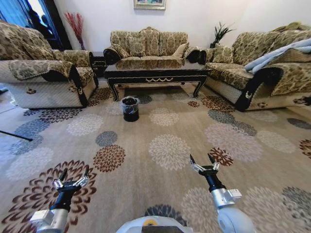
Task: Move to the front of the table and pick up the trash from the floor, then place it into the trash bin.
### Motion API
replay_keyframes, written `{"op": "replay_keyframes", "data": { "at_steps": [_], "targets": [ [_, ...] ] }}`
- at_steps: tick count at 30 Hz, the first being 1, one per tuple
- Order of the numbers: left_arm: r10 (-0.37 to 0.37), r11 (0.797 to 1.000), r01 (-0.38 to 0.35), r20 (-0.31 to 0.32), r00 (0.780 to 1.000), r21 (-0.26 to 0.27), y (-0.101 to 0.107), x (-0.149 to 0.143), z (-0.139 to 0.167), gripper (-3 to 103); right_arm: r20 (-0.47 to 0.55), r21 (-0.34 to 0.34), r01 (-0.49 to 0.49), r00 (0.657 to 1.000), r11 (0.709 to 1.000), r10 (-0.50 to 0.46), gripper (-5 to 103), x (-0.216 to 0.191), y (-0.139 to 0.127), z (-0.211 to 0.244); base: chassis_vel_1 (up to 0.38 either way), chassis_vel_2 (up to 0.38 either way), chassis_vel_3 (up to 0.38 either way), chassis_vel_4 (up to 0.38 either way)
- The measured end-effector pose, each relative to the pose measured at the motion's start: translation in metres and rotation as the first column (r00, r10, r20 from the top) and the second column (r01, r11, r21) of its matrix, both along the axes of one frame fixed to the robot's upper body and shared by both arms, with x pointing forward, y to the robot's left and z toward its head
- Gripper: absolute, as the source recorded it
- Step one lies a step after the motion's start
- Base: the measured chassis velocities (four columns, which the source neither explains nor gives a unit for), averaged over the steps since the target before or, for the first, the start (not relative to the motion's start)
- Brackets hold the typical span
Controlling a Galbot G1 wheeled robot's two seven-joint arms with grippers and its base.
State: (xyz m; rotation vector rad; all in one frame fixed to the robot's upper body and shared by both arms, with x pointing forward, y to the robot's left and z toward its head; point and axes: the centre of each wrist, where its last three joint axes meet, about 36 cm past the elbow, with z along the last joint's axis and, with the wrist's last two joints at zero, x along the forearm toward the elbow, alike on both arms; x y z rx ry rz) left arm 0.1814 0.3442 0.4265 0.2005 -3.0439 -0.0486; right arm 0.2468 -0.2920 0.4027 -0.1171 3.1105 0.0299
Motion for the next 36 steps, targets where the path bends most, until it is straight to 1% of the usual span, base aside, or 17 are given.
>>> {"op": "replay_keyframes", "data": {
  "at_steps": [5,9,36],
  "targets": [
    [0.000,1.000,0.000,0.000,1.000,0.000,0.0000,0.0000,0.0000,100,0.000,0.000,0.000,1.000,1.000,0.000,100,-0.0001,0.0000,0.0000,0.175,-0.222,-0.167,0.206],
    [0.000,1.000,0.000,0.000,1.000,0.000,0.0000,0.0000,0.0000,100,-0.001,0.000,0.000,1.000,1.000,0.000,100,-0.0002,0.0000,-0.0001,0.104,-0.118,-0.079,0.081],
    [0.000,1.000,0.000,0.000,1.000,0.000,0.0000,0.0000,0.0000,100,0.000,0.000,0.000,1.000,1.000,0.000,100,0.0000,0.0000,0.0000,-0.005,0.004,0.007,-0.006]
  ]
}}
